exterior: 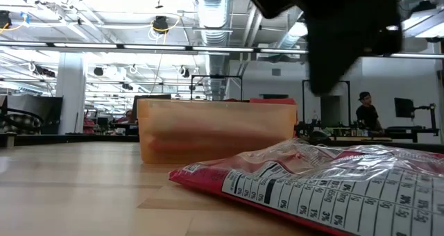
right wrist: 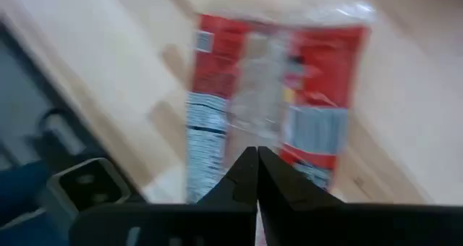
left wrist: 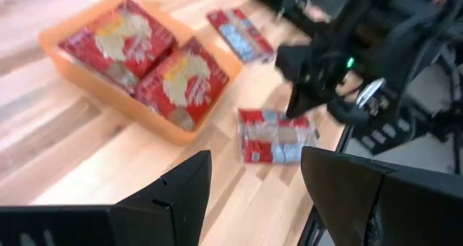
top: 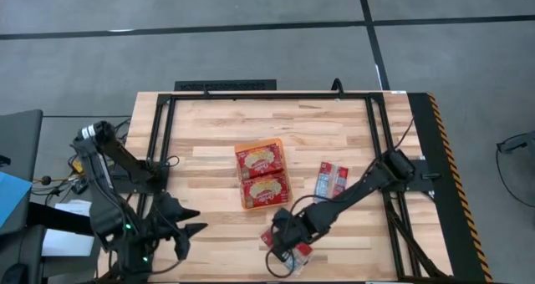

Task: Sort popcorn bags into baskets
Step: Put the red popcorn bag into the orange bin

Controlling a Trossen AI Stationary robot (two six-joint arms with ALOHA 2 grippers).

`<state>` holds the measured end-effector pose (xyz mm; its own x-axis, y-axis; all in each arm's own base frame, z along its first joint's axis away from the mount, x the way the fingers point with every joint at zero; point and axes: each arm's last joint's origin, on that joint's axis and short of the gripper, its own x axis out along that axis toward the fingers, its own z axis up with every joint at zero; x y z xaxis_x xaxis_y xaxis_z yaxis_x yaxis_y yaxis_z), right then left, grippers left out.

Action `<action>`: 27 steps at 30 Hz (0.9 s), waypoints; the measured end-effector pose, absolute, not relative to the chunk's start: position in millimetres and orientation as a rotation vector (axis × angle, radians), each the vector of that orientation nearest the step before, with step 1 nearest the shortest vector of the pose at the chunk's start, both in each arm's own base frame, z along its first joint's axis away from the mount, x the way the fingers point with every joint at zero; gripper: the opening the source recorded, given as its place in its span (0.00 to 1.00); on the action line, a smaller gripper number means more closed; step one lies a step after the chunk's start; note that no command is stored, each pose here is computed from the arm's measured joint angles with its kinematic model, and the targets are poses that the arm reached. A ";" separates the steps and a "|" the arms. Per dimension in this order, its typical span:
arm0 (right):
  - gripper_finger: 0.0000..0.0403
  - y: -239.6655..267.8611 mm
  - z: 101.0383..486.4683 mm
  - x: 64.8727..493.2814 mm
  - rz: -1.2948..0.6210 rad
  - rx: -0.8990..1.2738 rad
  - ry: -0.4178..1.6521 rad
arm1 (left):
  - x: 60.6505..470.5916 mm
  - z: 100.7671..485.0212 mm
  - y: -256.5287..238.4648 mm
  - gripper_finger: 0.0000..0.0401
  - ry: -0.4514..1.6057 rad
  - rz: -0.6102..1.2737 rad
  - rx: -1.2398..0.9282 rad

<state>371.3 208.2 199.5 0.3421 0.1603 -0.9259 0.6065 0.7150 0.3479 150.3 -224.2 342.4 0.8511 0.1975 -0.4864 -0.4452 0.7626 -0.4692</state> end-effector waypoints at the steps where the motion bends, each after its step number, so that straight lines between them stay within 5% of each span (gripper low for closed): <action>1: 0.06 210.8 198.4 367.2 -0.352 0.757 1.229 | 151.9 339.5 -226.1 0.51 0.445 0.364 -0.604; 9: 0.05 225.8 184.6 346.3 -0.463 0.759 1.254 | 160.6 346.5 -224.5 0.51 0.428 0.342 -0.677; 19: 0.04 227.3 172.3 349.6 -0.379 0.844 1.253 | 171.2 354.7 -221.6 0.51 0.403 0.298 -0.619; 27: 0.07 213.8 176.5 366.9 -0.438 0.774 0.998 | 184.5 361.6 -225.1 0.51 0.435 0.195 -0.645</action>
<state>366.9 213.8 176.5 0.4890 0.0131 -0.8722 0.6510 0.6601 0.3749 184.5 -225.1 361.6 0.8922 0.0415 -0.4497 -0.3076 0.7849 -0.5379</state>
